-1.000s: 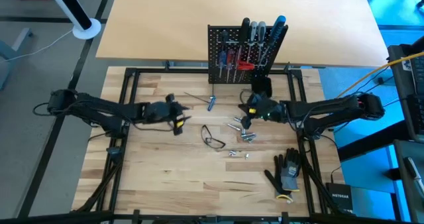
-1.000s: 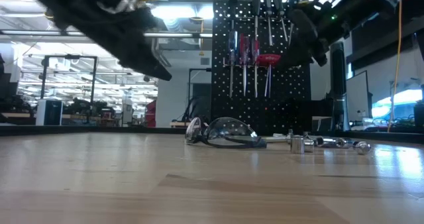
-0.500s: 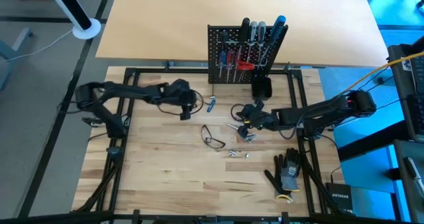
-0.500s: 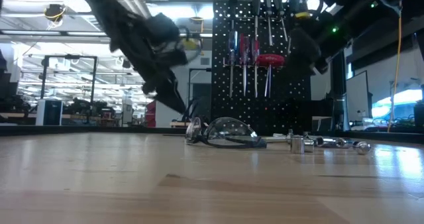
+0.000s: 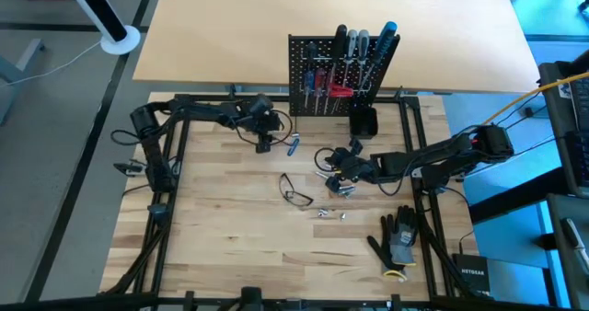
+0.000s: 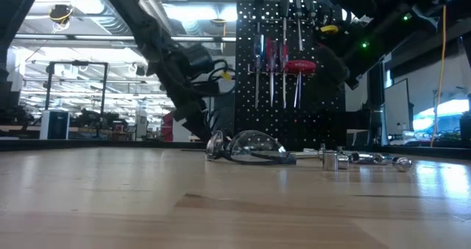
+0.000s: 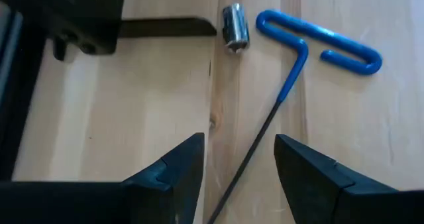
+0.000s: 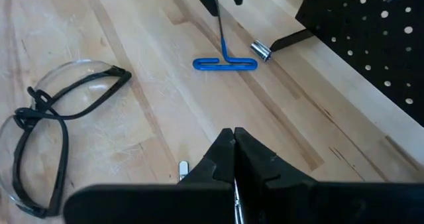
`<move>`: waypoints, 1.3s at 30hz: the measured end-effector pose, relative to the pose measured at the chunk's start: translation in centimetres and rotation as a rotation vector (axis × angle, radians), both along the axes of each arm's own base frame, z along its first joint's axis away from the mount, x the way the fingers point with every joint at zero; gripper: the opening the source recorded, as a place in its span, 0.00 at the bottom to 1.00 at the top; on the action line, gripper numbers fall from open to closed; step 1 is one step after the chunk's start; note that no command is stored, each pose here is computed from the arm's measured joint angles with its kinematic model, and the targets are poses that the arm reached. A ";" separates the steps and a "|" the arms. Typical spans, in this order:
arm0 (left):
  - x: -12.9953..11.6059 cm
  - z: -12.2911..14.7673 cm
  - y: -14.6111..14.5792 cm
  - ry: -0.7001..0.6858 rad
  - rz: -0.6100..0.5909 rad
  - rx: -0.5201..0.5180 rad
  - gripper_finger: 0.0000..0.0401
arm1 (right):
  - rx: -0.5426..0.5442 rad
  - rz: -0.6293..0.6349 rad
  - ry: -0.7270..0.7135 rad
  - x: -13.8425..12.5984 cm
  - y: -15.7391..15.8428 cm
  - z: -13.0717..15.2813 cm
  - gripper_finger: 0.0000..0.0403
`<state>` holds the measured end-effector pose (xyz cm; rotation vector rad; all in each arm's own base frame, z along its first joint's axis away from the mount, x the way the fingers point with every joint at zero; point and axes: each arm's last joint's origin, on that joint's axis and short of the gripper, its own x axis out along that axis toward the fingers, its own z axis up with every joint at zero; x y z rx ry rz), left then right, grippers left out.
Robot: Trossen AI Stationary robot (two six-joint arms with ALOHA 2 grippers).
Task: Hang tools onto peg board
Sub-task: Hang the blue pick tool on the peg board
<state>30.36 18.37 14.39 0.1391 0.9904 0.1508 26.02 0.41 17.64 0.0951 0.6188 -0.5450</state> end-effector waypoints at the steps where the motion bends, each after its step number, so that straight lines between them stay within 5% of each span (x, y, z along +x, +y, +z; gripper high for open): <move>1: -0.1 -0.2 0.3 0.000 0.001 -0.010 0.43 | -0.003 -0.002 0.003 0.0 0.0 0.0 0.00; 8: -1.3 -1.2 1.4 0.010 -0.060 -0.127 0.43 | -0.033 0.012 0.017 0.0 0.0 0.0 0.00; 14: -1.5 -1.3 1.9 0.005 -0.071 -0.114 0.41 | -0.121 -0.027 0.023 0.0 -0.2 0.2 0.00; 31: -1.5 -2.8 2.0 0.065 -0.080 -0.121 0.03 | -0.183 -0.077 0.022 0.0 -0.4 0.4 0.00; 39: -1.2 -2.6 1.4 0.076 -0.091 -0.107 0.01 | -0.183 -0.077 0.024 -0.1 -0.4 0.3 0.00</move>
